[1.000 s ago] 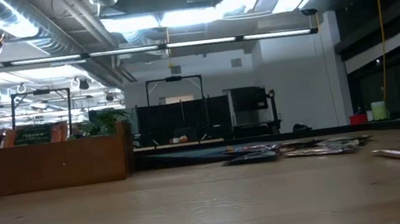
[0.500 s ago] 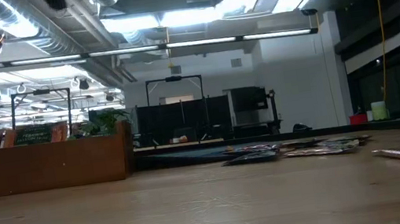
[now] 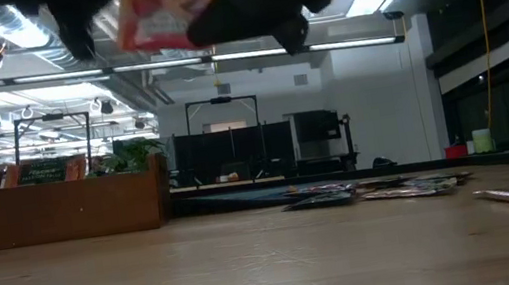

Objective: Pick & Place Tea
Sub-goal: Put the orange tea bag into the middle section of the wooden organizer

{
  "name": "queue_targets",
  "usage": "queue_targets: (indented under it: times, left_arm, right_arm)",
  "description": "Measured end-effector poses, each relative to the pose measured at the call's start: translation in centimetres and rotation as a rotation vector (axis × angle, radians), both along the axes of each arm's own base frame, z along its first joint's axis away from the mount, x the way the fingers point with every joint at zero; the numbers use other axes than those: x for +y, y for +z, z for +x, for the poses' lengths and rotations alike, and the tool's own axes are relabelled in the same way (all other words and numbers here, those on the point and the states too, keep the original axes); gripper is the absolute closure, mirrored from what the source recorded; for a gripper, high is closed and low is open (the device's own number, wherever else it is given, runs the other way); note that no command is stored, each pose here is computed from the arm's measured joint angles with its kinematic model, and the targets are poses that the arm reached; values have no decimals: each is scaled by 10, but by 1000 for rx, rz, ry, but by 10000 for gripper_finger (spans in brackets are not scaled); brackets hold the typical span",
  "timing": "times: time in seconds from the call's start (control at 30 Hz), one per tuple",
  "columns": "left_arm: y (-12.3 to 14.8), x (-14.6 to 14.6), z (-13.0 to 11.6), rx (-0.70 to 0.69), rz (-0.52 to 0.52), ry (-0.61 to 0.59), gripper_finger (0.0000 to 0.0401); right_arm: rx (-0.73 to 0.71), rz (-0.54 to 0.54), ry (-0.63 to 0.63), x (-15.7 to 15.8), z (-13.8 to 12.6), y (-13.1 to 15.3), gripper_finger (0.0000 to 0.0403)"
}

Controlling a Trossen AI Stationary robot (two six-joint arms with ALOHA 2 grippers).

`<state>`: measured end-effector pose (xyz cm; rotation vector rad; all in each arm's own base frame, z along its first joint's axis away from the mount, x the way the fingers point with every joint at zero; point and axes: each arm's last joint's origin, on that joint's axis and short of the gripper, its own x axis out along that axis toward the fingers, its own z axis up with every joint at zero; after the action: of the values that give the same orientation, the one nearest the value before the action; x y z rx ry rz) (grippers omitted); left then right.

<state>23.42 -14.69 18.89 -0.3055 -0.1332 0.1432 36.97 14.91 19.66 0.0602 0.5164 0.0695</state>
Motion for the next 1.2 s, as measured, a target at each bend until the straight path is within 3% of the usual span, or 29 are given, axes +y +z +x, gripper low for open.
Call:
queue_targets:
  times: [0.13,0.23,0.43,0.6,0.73,1.0,1.2]
  left_arm:
    - [-13,11,11,116,-145,-206,282]
    - [-16,20,18,161,-213,-296,285]
    - [-19,35,26,211,-264,-417,293]
    - [-29,44,32,361,-307,-453,299]
    - [-26,43,44,494,-242,-487,307]
    - [0,36,66,682,-5,-521,315]
    - [18,33,74,760,51,-519,315]
  right_arm:
    - [79,44,28,0,-4,-6,401]
    - [123,69,36,0,-6,-9,401]
    - [186,80,40,0,-9,-13,401]
    - [195,91,58,0,-9,-14,400]
    - [218,111,50,0,-10,-15,400]
    - [259,147,64,0,-12,-17,399]
    - [275,175,69,0,-13,-17,399]
